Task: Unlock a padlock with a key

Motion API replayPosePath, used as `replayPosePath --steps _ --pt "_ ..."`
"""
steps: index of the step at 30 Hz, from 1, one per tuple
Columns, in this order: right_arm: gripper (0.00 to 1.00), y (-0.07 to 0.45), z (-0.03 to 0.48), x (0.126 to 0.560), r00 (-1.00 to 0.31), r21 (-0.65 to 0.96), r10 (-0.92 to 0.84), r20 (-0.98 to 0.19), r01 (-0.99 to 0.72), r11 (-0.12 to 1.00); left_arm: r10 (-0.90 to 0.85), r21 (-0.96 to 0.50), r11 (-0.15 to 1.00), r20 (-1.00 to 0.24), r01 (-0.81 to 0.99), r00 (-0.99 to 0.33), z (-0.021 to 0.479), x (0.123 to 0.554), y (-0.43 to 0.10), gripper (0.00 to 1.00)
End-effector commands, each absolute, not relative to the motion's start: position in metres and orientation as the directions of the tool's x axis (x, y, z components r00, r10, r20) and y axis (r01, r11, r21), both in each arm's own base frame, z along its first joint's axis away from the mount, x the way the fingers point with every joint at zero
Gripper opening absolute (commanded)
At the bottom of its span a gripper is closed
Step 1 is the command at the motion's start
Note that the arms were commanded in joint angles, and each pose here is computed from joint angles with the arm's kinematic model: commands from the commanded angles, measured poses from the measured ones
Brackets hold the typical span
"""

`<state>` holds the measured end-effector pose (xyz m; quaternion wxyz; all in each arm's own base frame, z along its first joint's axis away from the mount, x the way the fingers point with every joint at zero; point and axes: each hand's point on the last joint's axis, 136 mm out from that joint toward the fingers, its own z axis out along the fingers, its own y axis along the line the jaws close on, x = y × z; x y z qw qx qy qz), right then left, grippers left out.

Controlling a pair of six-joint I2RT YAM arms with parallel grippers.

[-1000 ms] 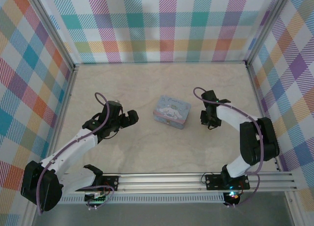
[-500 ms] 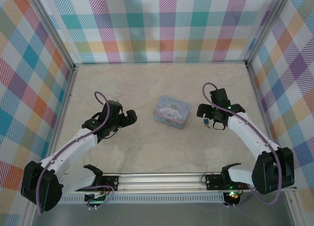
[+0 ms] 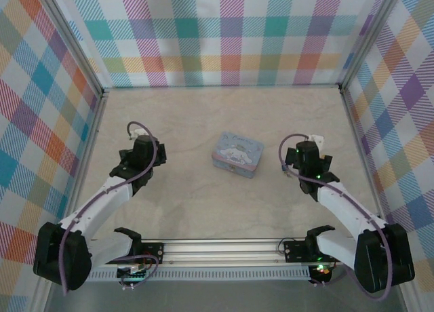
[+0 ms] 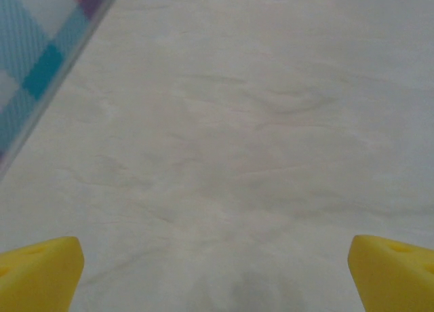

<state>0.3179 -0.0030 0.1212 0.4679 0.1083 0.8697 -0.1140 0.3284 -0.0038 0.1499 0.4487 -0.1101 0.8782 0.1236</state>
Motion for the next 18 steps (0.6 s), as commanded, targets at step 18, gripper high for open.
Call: replayPosePath --steps 18 --pt "1.00 -0.007 0.111 0.384 -0.303 0.014 0.063 -0.951 0.161 0.987 -0.045 0.055 0.966 -0.926 -0.253 -0.374 0.096 0.390 0.005 1.00"
